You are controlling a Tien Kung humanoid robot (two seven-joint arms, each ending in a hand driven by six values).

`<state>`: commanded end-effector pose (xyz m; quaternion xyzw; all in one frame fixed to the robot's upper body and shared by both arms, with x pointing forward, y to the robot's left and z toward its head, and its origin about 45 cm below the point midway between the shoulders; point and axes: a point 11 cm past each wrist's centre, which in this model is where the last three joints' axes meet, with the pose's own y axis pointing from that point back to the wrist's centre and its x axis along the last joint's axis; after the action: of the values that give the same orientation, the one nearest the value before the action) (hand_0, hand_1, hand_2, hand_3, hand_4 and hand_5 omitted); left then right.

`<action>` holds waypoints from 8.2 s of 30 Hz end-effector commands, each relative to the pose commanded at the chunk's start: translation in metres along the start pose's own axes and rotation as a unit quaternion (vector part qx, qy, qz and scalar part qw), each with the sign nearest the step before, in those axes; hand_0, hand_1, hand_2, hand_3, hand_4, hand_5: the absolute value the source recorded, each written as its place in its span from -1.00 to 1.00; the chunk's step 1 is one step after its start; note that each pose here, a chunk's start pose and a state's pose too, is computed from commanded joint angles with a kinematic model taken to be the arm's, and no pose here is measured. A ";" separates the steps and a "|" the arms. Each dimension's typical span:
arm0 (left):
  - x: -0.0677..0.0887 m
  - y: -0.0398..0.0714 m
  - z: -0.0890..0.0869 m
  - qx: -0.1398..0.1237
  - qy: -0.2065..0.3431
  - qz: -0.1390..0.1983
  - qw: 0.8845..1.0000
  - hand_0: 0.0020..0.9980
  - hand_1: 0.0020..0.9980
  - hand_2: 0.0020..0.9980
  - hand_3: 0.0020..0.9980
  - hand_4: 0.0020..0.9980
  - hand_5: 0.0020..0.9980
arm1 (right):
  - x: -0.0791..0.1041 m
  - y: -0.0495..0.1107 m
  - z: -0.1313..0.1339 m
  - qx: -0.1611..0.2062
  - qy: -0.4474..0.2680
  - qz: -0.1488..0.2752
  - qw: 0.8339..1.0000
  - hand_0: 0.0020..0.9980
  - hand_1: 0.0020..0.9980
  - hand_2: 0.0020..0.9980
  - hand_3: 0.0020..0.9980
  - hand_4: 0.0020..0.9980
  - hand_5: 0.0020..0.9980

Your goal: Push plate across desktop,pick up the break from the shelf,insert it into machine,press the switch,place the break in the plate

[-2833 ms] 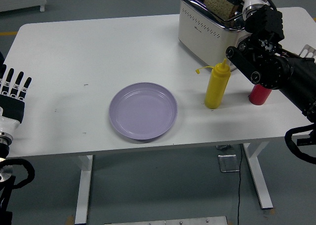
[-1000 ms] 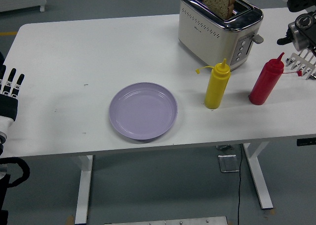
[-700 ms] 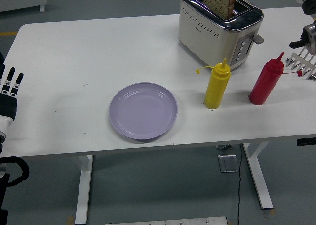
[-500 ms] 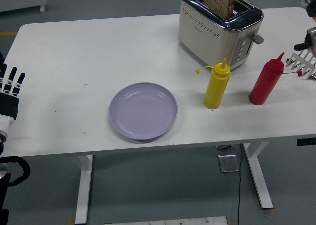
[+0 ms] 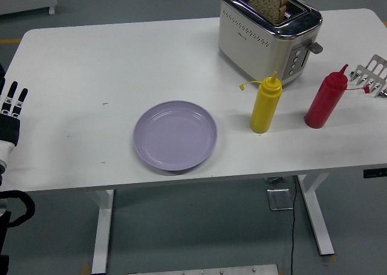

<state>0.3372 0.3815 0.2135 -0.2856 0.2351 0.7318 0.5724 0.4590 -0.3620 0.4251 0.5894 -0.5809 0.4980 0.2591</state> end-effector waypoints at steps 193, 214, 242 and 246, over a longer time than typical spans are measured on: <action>0.004 -0.005 0.004 0.006 -0.006 0.002 1.000 0.64 0.74 0.89 0.62 0.21 1.00 | -0.037 -0.033 0.019 -0.100 -0.111 -0.076 0.986 0.85 0.77 0.92 1.00 0.62 -0.20; 0.007 -0.002 -0.002 0.017 -0.013 0.004 1.000 0.63 0.74 0.89 0.62 0.21 1.00 | -0.080 -0.091 -0.040 -0.117 -0.046 -0.107 0.986 0.71 0.60 0.56 0.74 0.69 -0.19; 0.003 -0.005 -0.002 0.019 -0.017 -0.002 1.000 0.63 0.74 0.89 0.62 0.21 1.00 | -0.114 -0.102 -0.050 -0.163 -0.030 -0.134 0.977 0.38 0.33 0.32 0.58 0.68 -0.15; 0.001 -0.006 -0.002 0.019 -0.017 -0.003 1.000 0.63 0.74 0.89 0.62 0.21 1.00 | -0.116 -0.101 -0.047 -0.170 -0.027 -0.134 0.976 0.38 0.33 0.32 0.58 0.68 -0.15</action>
<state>0.3428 0.3821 0.2110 -0.2634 0.2383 0.7299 0.5840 0.5611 -0.2513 0.3670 0.6225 -0.5799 0.3361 0.4041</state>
